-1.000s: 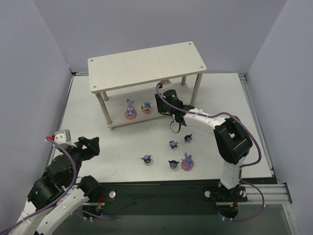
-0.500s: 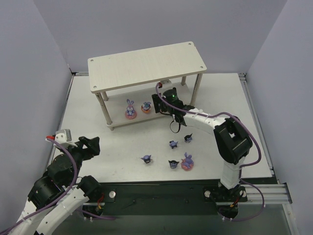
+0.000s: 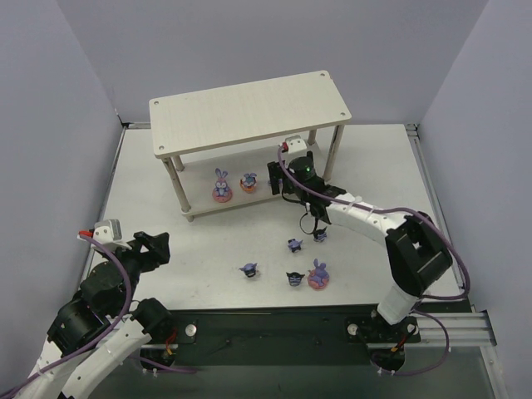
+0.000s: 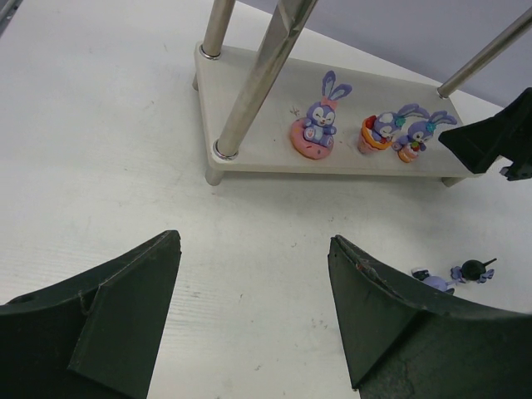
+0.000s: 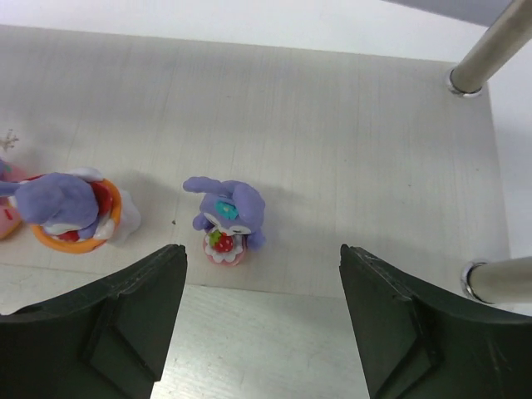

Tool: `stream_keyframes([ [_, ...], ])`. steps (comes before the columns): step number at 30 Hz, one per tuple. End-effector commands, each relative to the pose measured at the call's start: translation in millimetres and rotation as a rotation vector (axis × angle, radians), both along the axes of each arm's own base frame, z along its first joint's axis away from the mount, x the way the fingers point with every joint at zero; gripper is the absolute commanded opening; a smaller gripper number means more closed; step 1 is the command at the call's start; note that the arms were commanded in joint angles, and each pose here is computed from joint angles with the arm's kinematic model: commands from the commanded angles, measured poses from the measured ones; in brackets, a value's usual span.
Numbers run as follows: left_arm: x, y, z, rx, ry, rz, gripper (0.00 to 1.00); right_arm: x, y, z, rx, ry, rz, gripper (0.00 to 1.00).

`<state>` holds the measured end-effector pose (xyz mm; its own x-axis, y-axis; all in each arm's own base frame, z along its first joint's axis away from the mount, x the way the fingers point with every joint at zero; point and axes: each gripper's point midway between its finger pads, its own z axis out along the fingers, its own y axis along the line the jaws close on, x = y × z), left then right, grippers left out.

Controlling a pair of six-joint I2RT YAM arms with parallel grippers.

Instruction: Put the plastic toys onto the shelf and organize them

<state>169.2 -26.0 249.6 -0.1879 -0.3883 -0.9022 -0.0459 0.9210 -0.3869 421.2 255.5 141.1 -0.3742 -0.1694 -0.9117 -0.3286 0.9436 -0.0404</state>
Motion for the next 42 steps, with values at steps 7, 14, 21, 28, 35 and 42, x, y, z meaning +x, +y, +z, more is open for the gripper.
stream_keyframes([
  [7,-1.2,0.9,5.5,-0.016,-0.023,-0.003,0.82,-64.7,-11.7,35.9,0.077,0.033,-0.019,0.77],
  [14,-1.1,-2.5,5.2,-0.021,-0.024,-0.019,0.82,-127.4,-61.0,12.7,0.073,0.178,-0.13,0.78],
  [21,-0.4,-6.2,5.5,-0.024,-0.027,-0.035,0.82,-174.5,-107.8,-5.5,0.103,0.238,-0.226,0.78],
  [28,1.4,-11.3,3.9,-0.018,-0.015,-0.052,0.82,-210.7,-124.0,0.6,0.175,0.286,-0.206,0.79],
  [35,3.2,-23.1,3.3,-0.007,-0.007,-0.106,0.82,-242.7,-98.7,-12.2,0.158,0.415,0.037,0.79],
  [42,7.6,-39.5,1.0,0.028,0.013,-0.175,0.82,-255.5,-84.8,-45.5,0.048,0.523,0.17,0.75],
])
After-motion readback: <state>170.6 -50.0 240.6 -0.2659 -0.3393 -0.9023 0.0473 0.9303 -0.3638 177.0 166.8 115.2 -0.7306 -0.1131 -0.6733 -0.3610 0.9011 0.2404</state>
